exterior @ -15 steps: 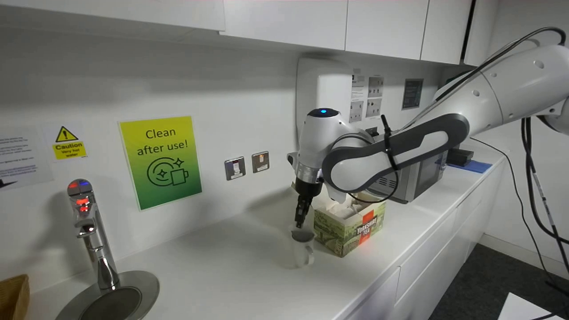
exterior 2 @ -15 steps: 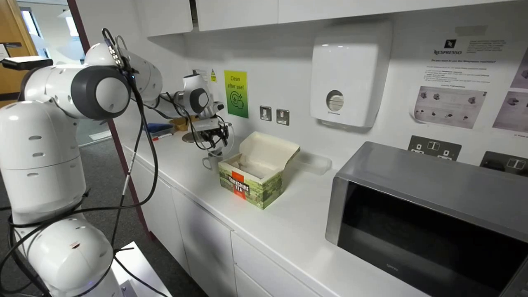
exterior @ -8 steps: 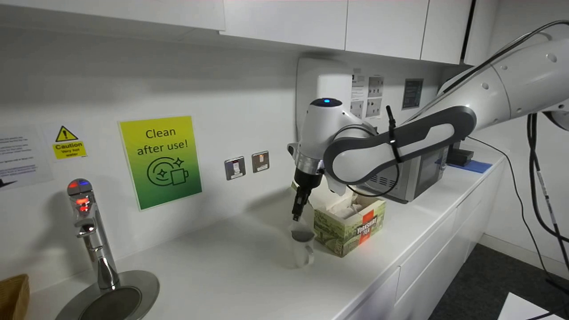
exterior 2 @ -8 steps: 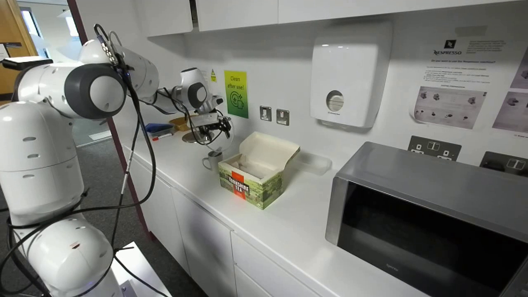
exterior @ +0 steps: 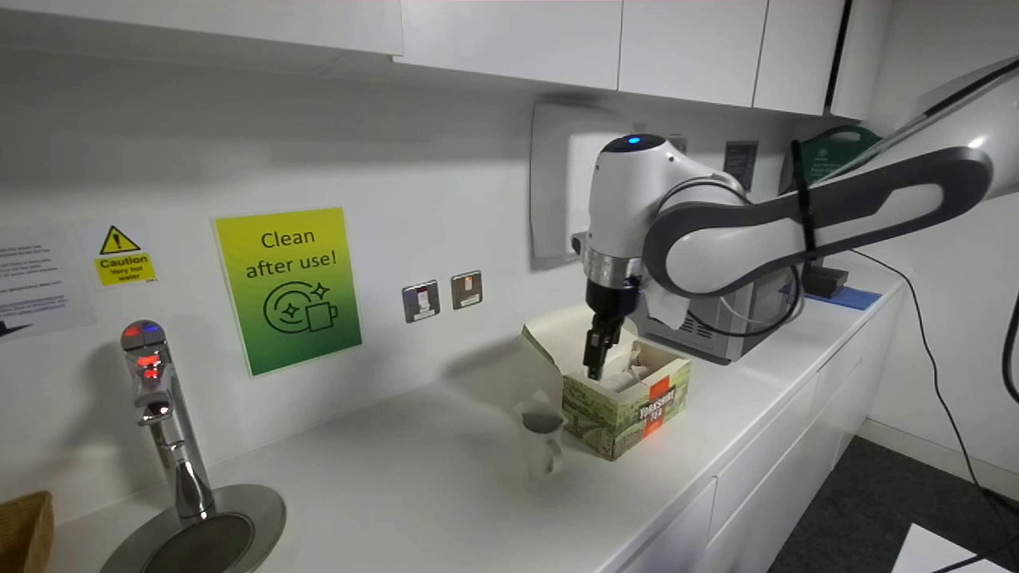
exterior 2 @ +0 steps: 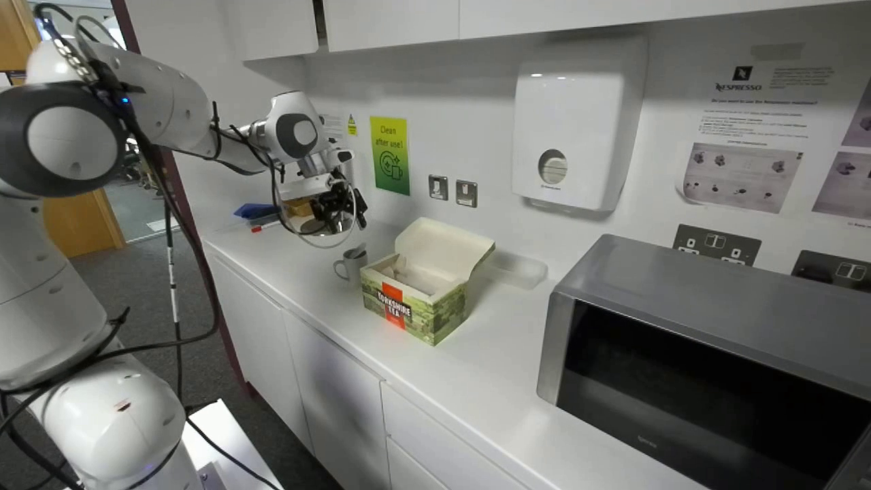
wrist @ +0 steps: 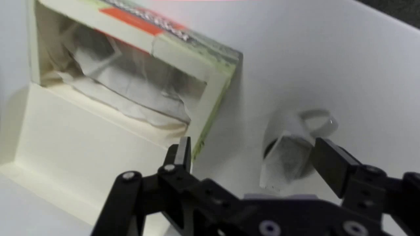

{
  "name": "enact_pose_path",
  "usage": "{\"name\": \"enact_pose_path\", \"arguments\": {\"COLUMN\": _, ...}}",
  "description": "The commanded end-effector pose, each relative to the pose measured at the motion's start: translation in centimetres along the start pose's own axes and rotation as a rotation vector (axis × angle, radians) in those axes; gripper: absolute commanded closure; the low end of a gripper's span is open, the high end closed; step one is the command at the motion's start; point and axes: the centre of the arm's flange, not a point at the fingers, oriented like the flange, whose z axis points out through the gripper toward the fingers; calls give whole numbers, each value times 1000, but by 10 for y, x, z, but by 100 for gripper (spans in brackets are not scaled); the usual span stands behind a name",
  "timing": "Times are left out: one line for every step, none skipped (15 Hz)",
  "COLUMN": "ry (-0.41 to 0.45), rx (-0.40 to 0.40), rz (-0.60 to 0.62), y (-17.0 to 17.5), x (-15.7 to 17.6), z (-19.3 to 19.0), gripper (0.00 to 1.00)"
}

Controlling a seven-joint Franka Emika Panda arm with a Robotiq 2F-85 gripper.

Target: Put a tea bag in the mug

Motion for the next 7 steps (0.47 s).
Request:
{"name": "enact_pose_path", "arguments": {"ry": -54, "rx": -40, "rz": 30, "y": 34, "x": -86, "z": -12, "gripper": 0}}
{"name": "enact_pose_path", "arguments": {"ry": -50, "rx": -46, "rz": 33, "y": 44, "x": -102, "z": -12, "gripper": 0}}
{"name": "enact_pose_path", "arguments": {"ry": -30, "rx": -40, "rz": 30, "y": 53, "x": -117, "z": -8, "gripper": 0}}
{"name": "enact_pose_path", "arguments": {"ry": -62, "rx": -36, "rz": 38, "y": 33, "x": -68, "z": -4, "gripper": 0}}
{"name": "enact_pose_path", "arguments": {"ry": -65, "rx": -38, "rz": 39, "y": 41, "x": -82, "z": -3, "gripper": 0}}
{"name": "enact_pose_path", "arguments": {"ry": -64, "rx": -39, "rz": 41, "y": 46, "x": -92, "z": -4, "gripper": 0}}
{"name": "enact_pose_path", "arguments": {"ry": -64, "rx": -40, "rz": 43, "y": 48, "x": -98, "z": -4, "gripper": 0}}
